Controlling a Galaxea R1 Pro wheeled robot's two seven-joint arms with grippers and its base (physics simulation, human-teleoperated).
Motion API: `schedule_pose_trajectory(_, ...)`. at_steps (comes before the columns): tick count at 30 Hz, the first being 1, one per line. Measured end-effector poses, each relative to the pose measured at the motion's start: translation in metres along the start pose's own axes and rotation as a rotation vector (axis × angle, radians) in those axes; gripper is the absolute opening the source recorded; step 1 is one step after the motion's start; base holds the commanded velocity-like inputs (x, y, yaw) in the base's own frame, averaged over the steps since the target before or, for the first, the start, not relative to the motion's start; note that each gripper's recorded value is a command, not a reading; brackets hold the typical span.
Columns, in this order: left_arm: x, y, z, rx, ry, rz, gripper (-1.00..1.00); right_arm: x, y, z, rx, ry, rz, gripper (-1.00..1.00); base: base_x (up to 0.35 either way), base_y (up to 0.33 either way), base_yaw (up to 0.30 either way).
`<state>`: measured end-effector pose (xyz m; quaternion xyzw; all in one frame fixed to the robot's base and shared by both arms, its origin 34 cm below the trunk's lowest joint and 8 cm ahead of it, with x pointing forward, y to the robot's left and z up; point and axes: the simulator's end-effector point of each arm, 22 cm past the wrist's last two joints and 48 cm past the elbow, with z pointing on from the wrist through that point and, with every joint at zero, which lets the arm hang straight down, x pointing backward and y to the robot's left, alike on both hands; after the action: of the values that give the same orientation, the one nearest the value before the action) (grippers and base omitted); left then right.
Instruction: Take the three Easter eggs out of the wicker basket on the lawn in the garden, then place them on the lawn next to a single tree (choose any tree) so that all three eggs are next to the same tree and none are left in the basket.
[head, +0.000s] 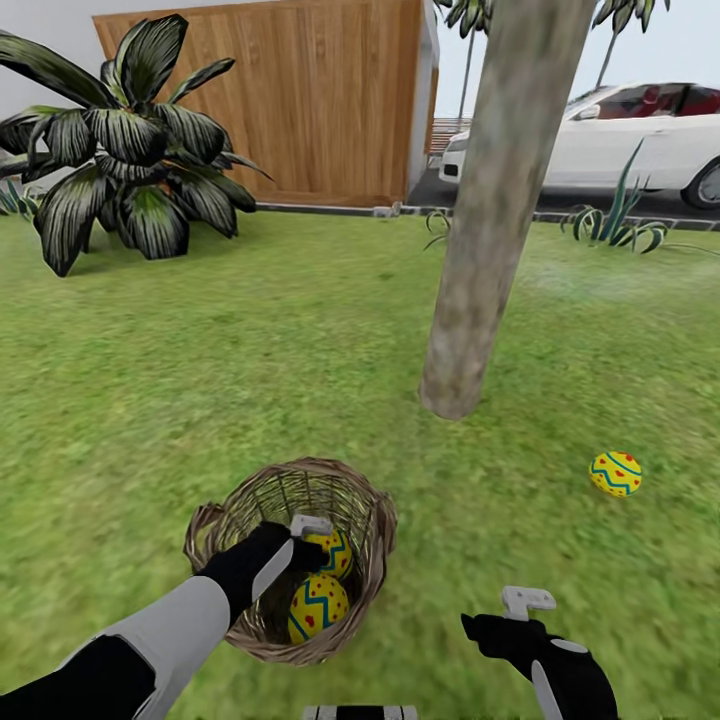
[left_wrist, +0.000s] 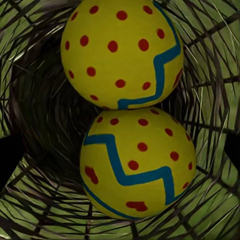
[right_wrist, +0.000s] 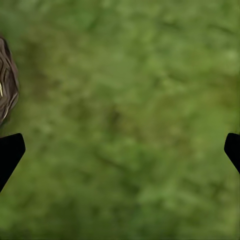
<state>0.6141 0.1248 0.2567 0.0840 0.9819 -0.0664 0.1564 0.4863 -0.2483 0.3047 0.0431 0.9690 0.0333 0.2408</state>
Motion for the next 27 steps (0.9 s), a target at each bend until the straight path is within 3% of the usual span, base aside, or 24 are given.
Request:
schedule_pose_trajectory(11,0.013,-0.002,0.015,0.013,0.03,-0.006,1.0,0.012,-0.001,0.009,0.003,0.033,0.001,1.0,0.0,0.0,0.0)
schedule_pose_trajectory(19,0.024,-0.014,0.025,0.075,0.054,-0.013,1.0,0.022,-0.002,0.016,0.006,0.058,0.001,1.0,0.0,0.0,0.0)
schedule_pose_trajectory(27,0.034,-0.016,0.035,0.089,0.077,-0.017,1.0,0.032,-0.003,0.022,0.008,0.083,0.002,1.0,0.0,0.0,0.0)
